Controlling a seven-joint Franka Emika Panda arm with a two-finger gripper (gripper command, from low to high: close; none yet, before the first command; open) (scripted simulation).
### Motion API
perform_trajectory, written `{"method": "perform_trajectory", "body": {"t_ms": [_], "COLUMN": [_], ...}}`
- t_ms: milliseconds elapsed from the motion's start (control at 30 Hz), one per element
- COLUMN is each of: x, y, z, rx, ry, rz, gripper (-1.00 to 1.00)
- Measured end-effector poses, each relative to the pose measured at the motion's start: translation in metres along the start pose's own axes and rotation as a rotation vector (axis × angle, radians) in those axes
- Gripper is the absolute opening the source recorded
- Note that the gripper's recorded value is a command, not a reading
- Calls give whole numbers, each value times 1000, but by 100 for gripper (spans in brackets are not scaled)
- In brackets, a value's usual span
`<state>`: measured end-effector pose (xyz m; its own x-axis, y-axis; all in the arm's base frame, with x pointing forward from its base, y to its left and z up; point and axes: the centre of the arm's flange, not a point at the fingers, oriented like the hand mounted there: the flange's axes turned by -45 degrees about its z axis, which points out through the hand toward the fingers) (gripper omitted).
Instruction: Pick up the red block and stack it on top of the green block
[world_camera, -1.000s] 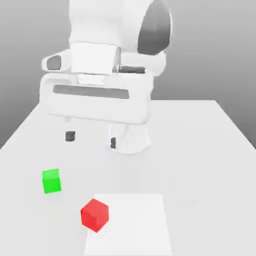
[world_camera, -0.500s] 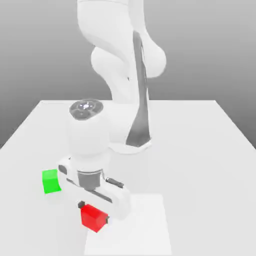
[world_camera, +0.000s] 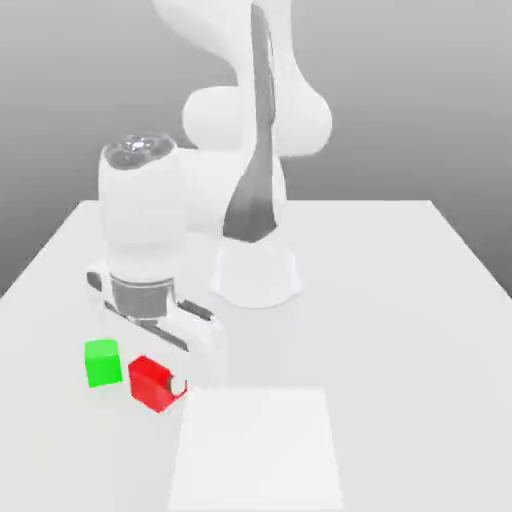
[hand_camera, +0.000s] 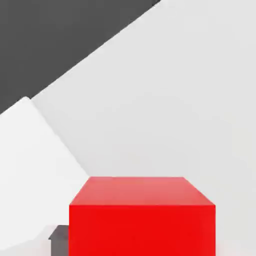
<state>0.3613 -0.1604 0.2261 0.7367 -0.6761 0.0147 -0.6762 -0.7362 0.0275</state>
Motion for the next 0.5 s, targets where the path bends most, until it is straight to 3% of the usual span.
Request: {"method": "perform_trajectory", "body": {"t_ms": [333, 500], "x": [-24, -26], "y": [122, 128], "z": [-16, 19], "rx": [21, 32], "ry": [-15, -17], "rz": [208, 224], "gripper": [-100, -100]}}
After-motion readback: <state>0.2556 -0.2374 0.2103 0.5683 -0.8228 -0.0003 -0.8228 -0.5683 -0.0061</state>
